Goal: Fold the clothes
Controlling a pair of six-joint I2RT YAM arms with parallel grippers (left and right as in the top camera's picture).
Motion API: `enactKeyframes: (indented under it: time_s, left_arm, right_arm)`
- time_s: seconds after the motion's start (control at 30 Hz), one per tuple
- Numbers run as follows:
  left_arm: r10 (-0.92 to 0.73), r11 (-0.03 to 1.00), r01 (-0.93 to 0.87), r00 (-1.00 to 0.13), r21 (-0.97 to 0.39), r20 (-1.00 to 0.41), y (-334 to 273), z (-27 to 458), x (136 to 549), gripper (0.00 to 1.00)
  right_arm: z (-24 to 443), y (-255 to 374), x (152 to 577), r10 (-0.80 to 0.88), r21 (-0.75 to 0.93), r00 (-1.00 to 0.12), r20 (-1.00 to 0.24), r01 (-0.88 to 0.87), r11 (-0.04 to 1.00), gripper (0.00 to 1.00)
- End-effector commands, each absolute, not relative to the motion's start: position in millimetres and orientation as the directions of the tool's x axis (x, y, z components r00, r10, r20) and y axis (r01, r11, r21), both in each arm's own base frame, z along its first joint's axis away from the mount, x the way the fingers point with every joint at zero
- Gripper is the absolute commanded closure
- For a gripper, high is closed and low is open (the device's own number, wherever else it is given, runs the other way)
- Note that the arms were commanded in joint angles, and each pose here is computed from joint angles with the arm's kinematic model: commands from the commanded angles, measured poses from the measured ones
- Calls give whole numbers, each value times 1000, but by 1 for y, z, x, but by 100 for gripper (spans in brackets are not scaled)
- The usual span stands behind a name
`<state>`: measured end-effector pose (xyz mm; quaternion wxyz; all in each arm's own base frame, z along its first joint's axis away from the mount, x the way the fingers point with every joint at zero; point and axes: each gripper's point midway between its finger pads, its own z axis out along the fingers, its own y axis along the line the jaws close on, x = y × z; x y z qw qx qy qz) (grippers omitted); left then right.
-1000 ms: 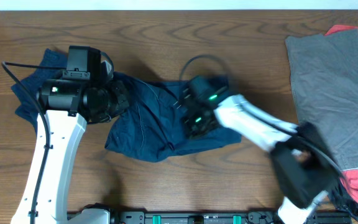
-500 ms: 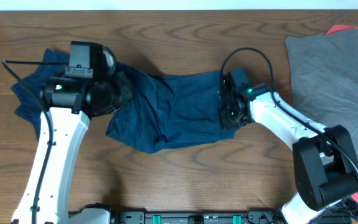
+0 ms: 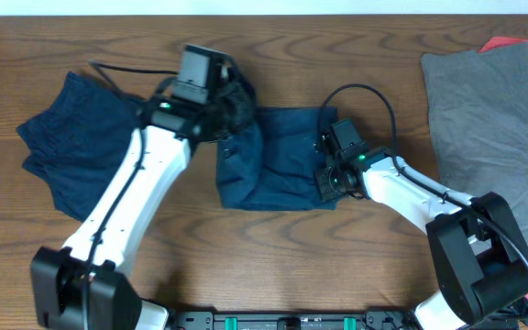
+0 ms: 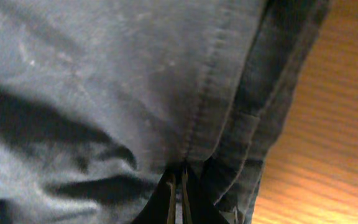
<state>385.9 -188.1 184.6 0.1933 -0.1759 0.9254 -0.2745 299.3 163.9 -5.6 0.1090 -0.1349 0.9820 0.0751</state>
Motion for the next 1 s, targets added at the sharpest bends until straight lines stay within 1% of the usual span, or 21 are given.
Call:
enactKeyframes:
  time_s: [0.0, 0.13, 0.3, 0.33, 0.37, 0.4, 0.47, 0.53, 0.63, 0.77, 0.83, 0.87, 0.97]
  left_arm:
    - [-427, 755, -194, -870, -626, -245, -225, 188, 389, 94]
    - [-386, 763, -153, -887, -628, -253, -251, 174, 392, 94]
    - [-384, 758, -182, -900, -626, -204, -267, 155, 388, 93]
    - [-384, 758, -181, -901, -627, -204, -267, 155, 388, 83]
    - [-372, 757, -164, -904, -632, -211, -268, 159, 387, 64]
    - [-352, 758, -136, -909, -638, -224, -268, 164, 387, 50]
    - [-322, 757, -83, -911, -648, -259, -264, 175, 388, 43]
    - [-315, 760, -49, -900, -648, -302, -254, 189, 391, 41]
    - [-309, 776, 3, -870, -630, -385, -234, 207, 399, 41]
    - [-323, 827, -12, -829, -563, -457, -203, 205, 416, 41]
    - [-316, 850, -29, -828, -526, -464, -193, 196, 419, 41]
    - [-313, 856, -37, -831, -515, -460, -191, 191, 420, 41]
    - [-285, 873, -42, -852, -485, -439, -191, 171, 421, 41]
  right_arm:
    - [-41, 162, 253, -251, 140, -966, -66, -258, 956, 95]
    - [-42, 162, 250, -245, 139, -968, -54, -250, 958, 96]
    - [-42, 158, 246, -179, 134, -983, -25, -181, 974, 94]
    - [-40, 157, 246, -162, 133, -987, -18, -162, 978, 95]
    - [-38, 154, 247, -140, 127, -990, -13, -141, 982, 96]
    - [-33, 150, 250, -113, 121, -993, -11, -114, 986, 97]
    - [-18, 140, 259, -71, 106, -997, -24, -73, 992, 98]
    - [4, 128, 273, -28, 91, -998, -63, -33, 995, 97]
    - [52, 110, 300, 42, 98, -985, -164, 26, 995, 96]
    - [118, 101, 326, 102, 167, -939, -328, 48, 985, 96]
    - [142, 111, 329, 103, 227, -919, -381, 16, 974, 97]
    - [151, 120, 328, 83, 264, -912, -401, -28, 964, 98]
    - [162, 154, 318, -32, 346, -905, -423, -194, 918, 99]
